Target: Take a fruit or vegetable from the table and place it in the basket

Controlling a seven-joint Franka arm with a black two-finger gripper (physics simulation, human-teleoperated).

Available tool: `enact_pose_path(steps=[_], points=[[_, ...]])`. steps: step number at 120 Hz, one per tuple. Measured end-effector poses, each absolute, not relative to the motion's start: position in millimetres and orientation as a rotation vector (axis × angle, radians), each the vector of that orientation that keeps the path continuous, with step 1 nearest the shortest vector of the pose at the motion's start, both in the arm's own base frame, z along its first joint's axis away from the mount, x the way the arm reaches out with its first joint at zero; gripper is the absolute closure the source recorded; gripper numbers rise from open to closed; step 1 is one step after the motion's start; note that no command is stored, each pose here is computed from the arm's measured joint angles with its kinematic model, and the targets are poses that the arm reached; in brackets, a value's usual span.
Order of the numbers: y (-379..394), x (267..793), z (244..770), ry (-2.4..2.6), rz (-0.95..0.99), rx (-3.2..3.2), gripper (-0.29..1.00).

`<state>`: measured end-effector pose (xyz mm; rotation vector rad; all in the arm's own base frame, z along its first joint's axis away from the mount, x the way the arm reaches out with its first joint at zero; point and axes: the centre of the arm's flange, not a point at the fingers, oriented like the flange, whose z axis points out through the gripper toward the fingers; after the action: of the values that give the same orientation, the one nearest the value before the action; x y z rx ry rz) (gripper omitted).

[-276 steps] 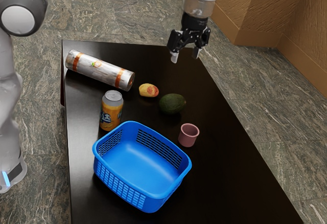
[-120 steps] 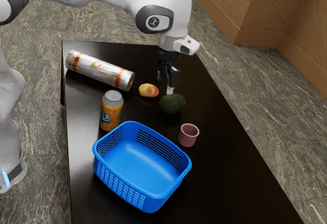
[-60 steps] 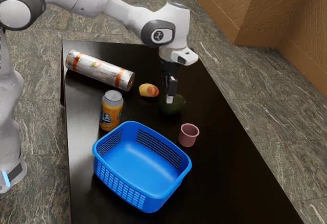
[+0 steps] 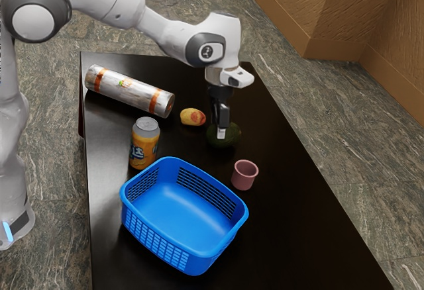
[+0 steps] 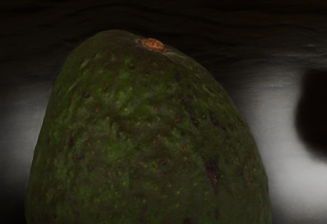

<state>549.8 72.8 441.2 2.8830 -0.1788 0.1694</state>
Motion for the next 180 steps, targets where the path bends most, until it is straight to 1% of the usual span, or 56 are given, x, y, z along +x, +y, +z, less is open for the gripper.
enact_pose_path(steps=[21,36,38,48,60,64,66,69,78,88,97,111,129,136,140,144,150,180], points=[[71,556,423,-0.189,0.152,2.875,0.0],[53,561,412,-0.237,0.143,2.868,0.0],[50,562,412,-0.244,0.144,2.866,0.01],[41,565,417,-0.263,0.186,2.861,0.14],[43,566,429,-0.253,0.254,2.863,0.2],[45,563,442,-0.253,0.295,2.858,0.21],[45,558,450,-0.254,0.318,2.851,0.21],[43,544,466,-0.261,0.359,2.831,0.26],[42,476,512,-0.27,0.493,2.75,0.31],[-15,407,548,-0.423,0.599,2.692,0.32],[-80,375,559,-0.575,0.618,2.68,0.33],[-155,344,559,-0.666,0.584,2.658,0.31],[-197,336,543,-0.595,0.488,2.633,0.29],[-202,339,537,-0.55,0.461,2.63,0.31],[-205,339,535,-0.528,0.449,2.628,0.22],[-204,341,533,-0.504,0.441,2.63,0.15],[-199,346,532,-0.463,0.438,2.635,0.1],[-192,350,533,-0.384,0.44,2.632,0.02]])
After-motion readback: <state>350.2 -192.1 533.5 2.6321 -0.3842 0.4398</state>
